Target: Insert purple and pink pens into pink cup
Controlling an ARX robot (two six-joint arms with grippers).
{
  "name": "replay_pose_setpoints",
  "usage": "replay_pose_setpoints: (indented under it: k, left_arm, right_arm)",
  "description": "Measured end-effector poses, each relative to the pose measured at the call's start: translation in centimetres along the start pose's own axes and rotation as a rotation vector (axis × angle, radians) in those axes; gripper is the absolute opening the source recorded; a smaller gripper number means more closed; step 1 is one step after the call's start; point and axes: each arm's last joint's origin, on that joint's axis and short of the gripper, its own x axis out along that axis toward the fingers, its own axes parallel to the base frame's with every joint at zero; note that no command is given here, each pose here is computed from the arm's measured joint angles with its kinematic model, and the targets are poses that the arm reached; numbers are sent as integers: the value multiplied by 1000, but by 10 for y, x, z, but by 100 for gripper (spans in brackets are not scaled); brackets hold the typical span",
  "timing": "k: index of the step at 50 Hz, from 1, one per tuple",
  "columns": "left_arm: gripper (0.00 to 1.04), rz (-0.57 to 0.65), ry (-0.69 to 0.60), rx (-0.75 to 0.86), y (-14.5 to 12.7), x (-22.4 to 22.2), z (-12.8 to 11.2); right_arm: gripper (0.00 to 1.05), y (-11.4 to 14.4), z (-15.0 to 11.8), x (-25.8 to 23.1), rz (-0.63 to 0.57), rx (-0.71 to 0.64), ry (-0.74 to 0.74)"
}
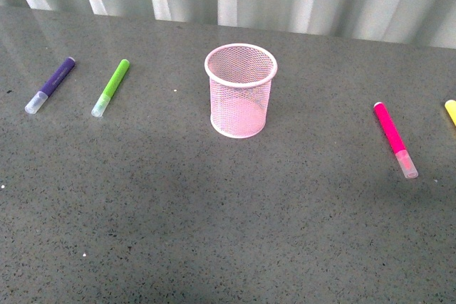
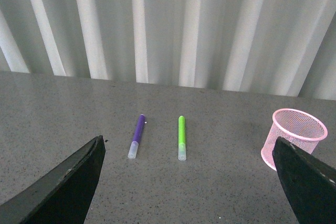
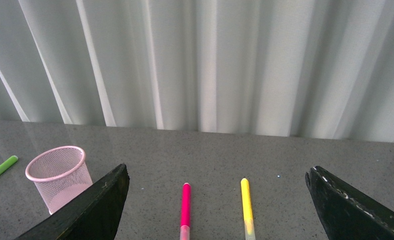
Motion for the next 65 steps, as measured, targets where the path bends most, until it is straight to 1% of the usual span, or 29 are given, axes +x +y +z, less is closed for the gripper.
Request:
replay_pose_setpoints:
  k: [5, 7, 8, 10, 12, 16, 18, 24, 28, 34, 38, 42, 50, 54, 58, 65]
  left_arm:
    - [98, 0, 0, 0, 0, 0, 0]
    - [98, 26, 22, -20, 0, 0, -1]
    - [98, 77, 68, -59, 0, 1, -4]
    - [98, 142, 119, -146, 0, 3, -8]
    - [98, 149, 144, -194, 0, 6, -10]
    - [98, 117, 125, -269, -1, 17, -5]
    - [98, 102, 113, -276, 0, 21, -1]
    - [98, 32, 63, -280, 2, 45, 18]
    - [98, -23, 43, -258, 5, 70, 32]
    - [98, -70, 73, -227, 11, 107, 38]
    - [98, -137, 144, -199, 17, 145, 34]
    - [98, -179, 183, -143, 22, 180, 30]
    - [98, -185, 240, -62, 33, 235, 17]
    - [98, -185, 284, -13, 41, 264, 4]
    - [98, -182, 323, 20, 46, 283, -6]
    - [98, -189, 410, 91, 57, 322, -32]
  right_arm:
    - [98, 0, 0, 0, 0, 0, 0]
    - [98, 0, 0, 0, 0, 0, 0]
    - [98, 0, 0, 0, 0, 0, 0]
    - [98, 0, 0, 0, 0, 0, 0]
    - [98, 0, 0, 0, 0, 0, 0]
    - [98, 0, 0, 0, 0, 0, 0]
    - [98, 0, 0, 0, 0, 0, 0]
    - [98, 0, 0, 0, 0, 0, 0]
    - [98, 0, 0, 0, 0, 0, 0]
    - [98, 0, 0, 0, 0, 0, 0]
    - [98, 0, 0, 0, 0, 0, 0]
    - [98, 0, 0, 0, 0, 0, 0]
    - [98, 0, 0, 0, 0, 0, 0]
    - [98, 0, 0, 0, 0, 0, 0]
    - [98, 0, 0, 0, 0, 0, 0]
    - [98, 0, 0, 0, 0, 0, 0]
